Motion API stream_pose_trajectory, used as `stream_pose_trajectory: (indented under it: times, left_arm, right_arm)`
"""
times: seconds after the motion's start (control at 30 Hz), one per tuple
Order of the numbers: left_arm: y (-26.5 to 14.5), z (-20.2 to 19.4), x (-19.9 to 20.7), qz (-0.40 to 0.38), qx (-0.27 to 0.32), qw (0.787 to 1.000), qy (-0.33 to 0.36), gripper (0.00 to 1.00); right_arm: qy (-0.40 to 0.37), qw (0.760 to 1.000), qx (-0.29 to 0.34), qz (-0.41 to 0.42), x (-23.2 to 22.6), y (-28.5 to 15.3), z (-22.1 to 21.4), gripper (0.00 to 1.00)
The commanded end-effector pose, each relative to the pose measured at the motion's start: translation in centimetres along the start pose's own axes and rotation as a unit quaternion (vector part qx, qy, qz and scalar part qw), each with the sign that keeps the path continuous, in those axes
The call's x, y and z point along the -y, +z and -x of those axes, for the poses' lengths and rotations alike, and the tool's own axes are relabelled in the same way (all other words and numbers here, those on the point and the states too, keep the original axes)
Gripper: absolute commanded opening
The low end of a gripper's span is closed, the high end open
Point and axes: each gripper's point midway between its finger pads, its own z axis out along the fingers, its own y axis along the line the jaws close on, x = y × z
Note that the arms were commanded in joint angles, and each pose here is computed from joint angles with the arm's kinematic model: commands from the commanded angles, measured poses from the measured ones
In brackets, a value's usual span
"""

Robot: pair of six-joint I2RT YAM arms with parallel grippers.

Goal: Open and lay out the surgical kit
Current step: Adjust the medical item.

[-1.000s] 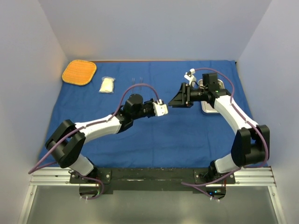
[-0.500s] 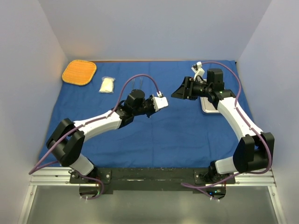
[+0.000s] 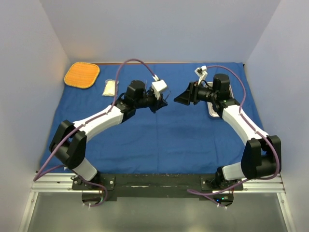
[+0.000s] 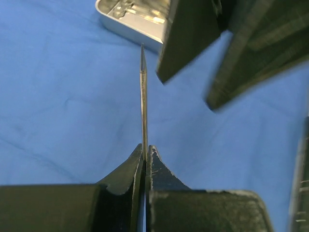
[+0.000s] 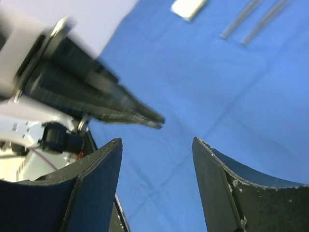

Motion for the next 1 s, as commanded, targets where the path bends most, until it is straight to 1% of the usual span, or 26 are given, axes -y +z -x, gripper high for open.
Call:
stream_pose_trajectory:
  times: [0.0,0.13,0.23,0.4,0.43,0.5,0.53,0.63,0.67,0.73,0.77,0.8,0.83,0.9,0.93,0.97]
  left_arm:
    - [-0.4,3.5,2.2,-0.088,0.042,0.988,-0.118,0.00]
    - [-0.2,3.6,3.3,-0.129,0.032,0.979,-0.152,0.00]
    - [-0.3,3.7,4.0,-0.151,0.031,0.975,-0.159,0.00]
    - [-0.6,4.5,4.6,-0.170,0.042,0.972,-0.155,0.00]
    - [-0.7,4.5,4.8,-0.176,0.042,0.971,-0.157,0.00]
    - [-0.8,4.8,4.9,-0.183,0.050,0.970,-0.155,0.00]
    - [-1.0,4.9,5.2,-0.193,0.051,0.967,-0.160,0.00]
    - [-1.5,5.2,5.1,-0.203,0.064,0.963,-0.167,0.00]
    - [-1.7,5.2,4.9,-0.202,0.067,0.962,-0.170,0.00]
    - [-1.8,5.2,4.5,-0.199,0.073,0.962,-0.174,0.00]
    - [-1.8,5.1,4.4,-0.197,0.072,0.962,-0.175,0.01]
    - [-1.8,5.0,4.2,-0.194,0.072,0.962,-0.178,0.06]
    - [-1.7,4.9,3.9,-0.185,0.073,0.963,-0.180,0.16]
    - [-1.8,4.8,3.7,-0.177,0.076,0.965,-0.177,0.27]
    - [-1.8,4.8,3.5,-0.168,0.080,0.967,-0.175,0.34]
    - [-1.9,5.1,3.3,-0.163,0.089,0.968,-0.168,0.37]
  right_arm:
    - [-0.092,0.991,0.039,0.094,-4.6,0.7,2.7,0.63]
    - [-0.102,0.986,0.051,0.119,-5.8,1.6,3.8,0.63]
    - [-0.099,0.986,0.049,0.127,-5.9,2.4,4.2,0.61]
    - [-0.094,0.982,0.054,0.155,-6.6,3.3,4.6,0.53]
    - [-0.087,0.982,0.050,0.158,-6.4,3.5,4.3,0.46]
    - [-0.088,0.981,0.052,0.164,-6.5,3.5,4.3,0.40]
    - [-0.077,0.981,0.048,0.168,-6.5,3.6,4.0,0.36]
    - [-0.072,0.979,0.049,0.184,-7.0,3.4,3.8,0.23]
    - [-0.075,0.977,0.052,0.191,-7.2,3.4,4.0,0.14]
    - [-0.067,0.976,0.052,0.199,-7.5,3.2,4.0,0.02]
    - [-0.070,0.976,0.055,0.201,-7.6,3.2,4.2,0.00]
    - [-0.071,0.975,0.058,0.201,-7.8,3.2,4.4,0.00]
    - [-0.071,0.975,0.061,0.200,-7.8,3.2,4.6,0.00]
    - [-0.067,0.977,0.077,0.187,-7.6,3.2,5.3,0.00]
    - [-0.061,0.978,0.082,0.183,-7.6,3.2,5.5,0.00]
    - [-0.063,0.977,0.090,0.182,-7.7,3.2,5.9,0.00]
